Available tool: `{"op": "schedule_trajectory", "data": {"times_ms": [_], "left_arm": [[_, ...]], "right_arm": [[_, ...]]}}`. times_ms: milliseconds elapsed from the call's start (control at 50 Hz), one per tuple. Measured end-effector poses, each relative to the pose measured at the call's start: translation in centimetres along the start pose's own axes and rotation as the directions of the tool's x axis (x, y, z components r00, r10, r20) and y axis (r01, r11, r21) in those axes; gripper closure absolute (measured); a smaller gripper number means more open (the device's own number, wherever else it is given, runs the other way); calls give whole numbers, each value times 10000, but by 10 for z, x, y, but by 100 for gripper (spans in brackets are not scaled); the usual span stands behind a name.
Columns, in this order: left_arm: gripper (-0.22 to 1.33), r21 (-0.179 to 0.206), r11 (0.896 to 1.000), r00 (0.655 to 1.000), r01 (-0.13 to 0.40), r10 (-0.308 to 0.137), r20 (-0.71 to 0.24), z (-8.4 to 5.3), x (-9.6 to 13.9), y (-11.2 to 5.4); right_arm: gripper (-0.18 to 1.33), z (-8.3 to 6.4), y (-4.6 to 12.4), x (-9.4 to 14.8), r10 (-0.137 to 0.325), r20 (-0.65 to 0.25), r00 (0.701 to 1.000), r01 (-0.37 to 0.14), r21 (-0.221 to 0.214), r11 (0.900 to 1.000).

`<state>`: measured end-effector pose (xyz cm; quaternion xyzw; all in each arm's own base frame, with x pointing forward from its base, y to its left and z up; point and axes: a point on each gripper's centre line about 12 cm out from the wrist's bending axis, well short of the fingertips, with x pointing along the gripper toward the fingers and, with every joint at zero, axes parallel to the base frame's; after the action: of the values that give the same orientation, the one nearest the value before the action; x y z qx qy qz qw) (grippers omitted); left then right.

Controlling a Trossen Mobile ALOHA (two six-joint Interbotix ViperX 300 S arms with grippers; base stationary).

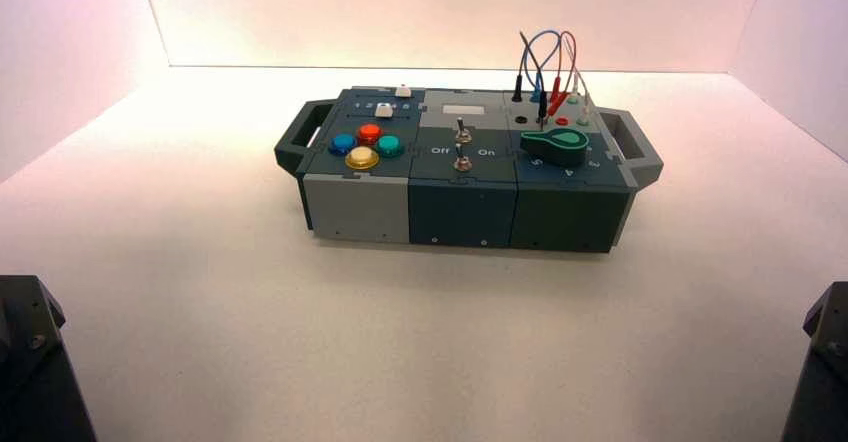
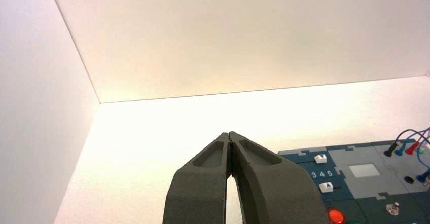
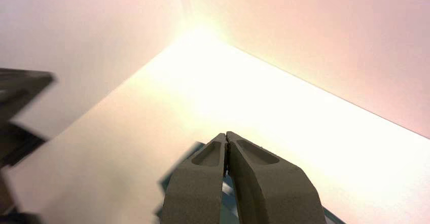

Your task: Move the right gripper to the left.

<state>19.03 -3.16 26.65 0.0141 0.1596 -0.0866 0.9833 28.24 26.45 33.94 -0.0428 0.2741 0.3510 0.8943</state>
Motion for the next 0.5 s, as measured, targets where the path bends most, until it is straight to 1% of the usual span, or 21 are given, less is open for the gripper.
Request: {"op": "schedule_trajectory", "data": {"times_ms": [20, 40, 60, 80, 120, 180, 220, 320, 500], "left_arm": [[128, 0, 10000, 10000, 0, 0, 15, 1, 0, 0], [128, -14, 10000, 10000, 5, -5, 31, 0, -1, 0], [128, -23, 10000, 10000, -24, 25, 47, 1, -1, 1], [128, 2, 10000, 10000, 2, -2, 46, 1, -1, 0], [128, 2, 10000, 10000, 1, -1, 61, 1, -1, 0], [128, -12, 10000, 10000, 4, -4, 93, 1, -2, 0], [128, -12, 10000, 10000, 6, -6, 93, 2, -2, 0], [128, 2, 10000, 10000, 4, -4, 46, 1, -1, 0], [128, 1, 10000, 10000, 5, -5, 16, 0, -1, 0]], "right_arm": [[129, 2, 1, 2, 28, -19, 10000, -28, -17, 10000], [129, 9, 11, 12, 211, -215, 9995, -214, -148, 9997], [129, 13, 15, 17, 284, -273, 9992, -290, -228, 9993], [129, 13, 16, 18, 295, -305, 9991, -302, -236, 9993], [129, 21, 24, 28, 426, -559, 9975, -446, -359, 9984], [129, 26, 31, 39, 503, -912, 9946, -547, -457, 9975], [129, 25, 32, 47, 479, -1279, 9906, -543, -465, 9974], [129, 22, 29, 53, 380, -1677, 9851, -463, -461, 9979], [129, 21, 30, 52, 407, -1759, 9836, -499, -484, 9976]]}}
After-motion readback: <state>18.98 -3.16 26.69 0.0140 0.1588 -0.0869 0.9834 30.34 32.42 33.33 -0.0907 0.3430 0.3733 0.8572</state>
